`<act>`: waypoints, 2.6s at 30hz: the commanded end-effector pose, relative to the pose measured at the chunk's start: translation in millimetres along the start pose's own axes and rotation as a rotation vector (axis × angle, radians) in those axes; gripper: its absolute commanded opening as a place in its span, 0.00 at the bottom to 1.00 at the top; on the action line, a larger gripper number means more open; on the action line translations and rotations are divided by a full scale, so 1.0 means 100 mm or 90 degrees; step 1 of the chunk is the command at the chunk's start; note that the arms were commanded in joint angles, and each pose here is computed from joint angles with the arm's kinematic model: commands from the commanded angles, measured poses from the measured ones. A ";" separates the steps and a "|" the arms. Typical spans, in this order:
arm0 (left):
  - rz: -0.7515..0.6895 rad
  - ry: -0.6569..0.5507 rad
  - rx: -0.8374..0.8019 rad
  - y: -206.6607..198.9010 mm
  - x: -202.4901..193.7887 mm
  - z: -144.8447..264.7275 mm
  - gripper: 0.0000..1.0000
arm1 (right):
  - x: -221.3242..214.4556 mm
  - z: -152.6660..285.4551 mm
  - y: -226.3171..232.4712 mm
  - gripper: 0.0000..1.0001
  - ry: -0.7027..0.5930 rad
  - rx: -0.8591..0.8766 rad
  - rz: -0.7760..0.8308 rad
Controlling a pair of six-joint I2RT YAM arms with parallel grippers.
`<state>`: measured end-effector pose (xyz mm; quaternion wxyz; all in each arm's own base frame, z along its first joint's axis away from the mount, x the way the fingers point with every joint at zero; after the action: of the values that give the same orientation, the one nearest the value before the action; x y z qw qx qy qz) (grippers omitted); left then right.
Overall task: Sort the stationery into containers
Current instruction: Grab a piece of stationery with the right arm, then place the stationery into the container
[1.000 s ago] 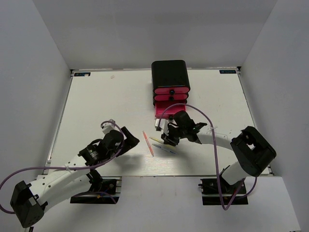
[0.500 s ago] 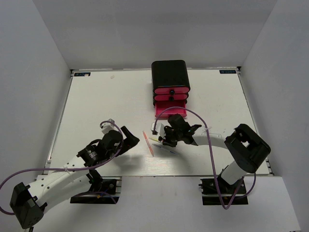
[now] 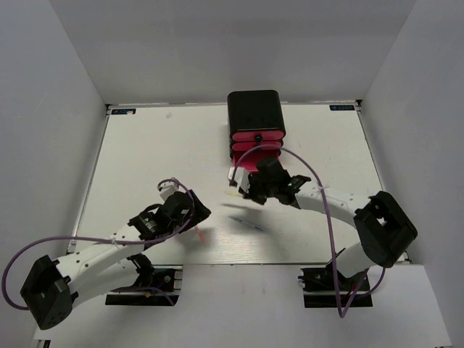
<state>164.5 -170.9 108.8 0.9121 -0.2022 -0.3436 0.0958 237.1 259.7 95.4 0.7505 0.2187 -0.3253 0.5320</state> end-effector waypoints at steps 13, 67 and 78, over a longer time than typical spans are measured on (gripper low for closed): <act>0.017 0.056 0.285 0.65 -0.14 0.26 0.78 | 0.86 0.73 -1.00 0.00 -0.157 -0.165 0.010; 0.103 0.102 0.464 0.90 -0.20 0.65 0.97 | 0.30 0.02 -1.62 0.36 -0.018 -0.094 0.228; 0.107 0.149 0.539 0.93 -0.27 0.73 0.98 | 0.53 0.49 -1.31 0.36 -0.134 -0.094 0.137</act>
<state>97.3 -76.3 94.9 0.9403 0.1380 -0.1623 0.2653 371.8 214.3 136.7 0.6759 0.1434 -0.4190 0.5891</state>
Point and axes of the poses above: each gripper's point midway between its finger pads, its own z axis back along the fingers, its own y axis along the line the jaws close on, x = y × z, the point moved 4 cm from there along z, back along the fingers, and after that the axes turned 14 degrees about -z, right-handed, at the moved point
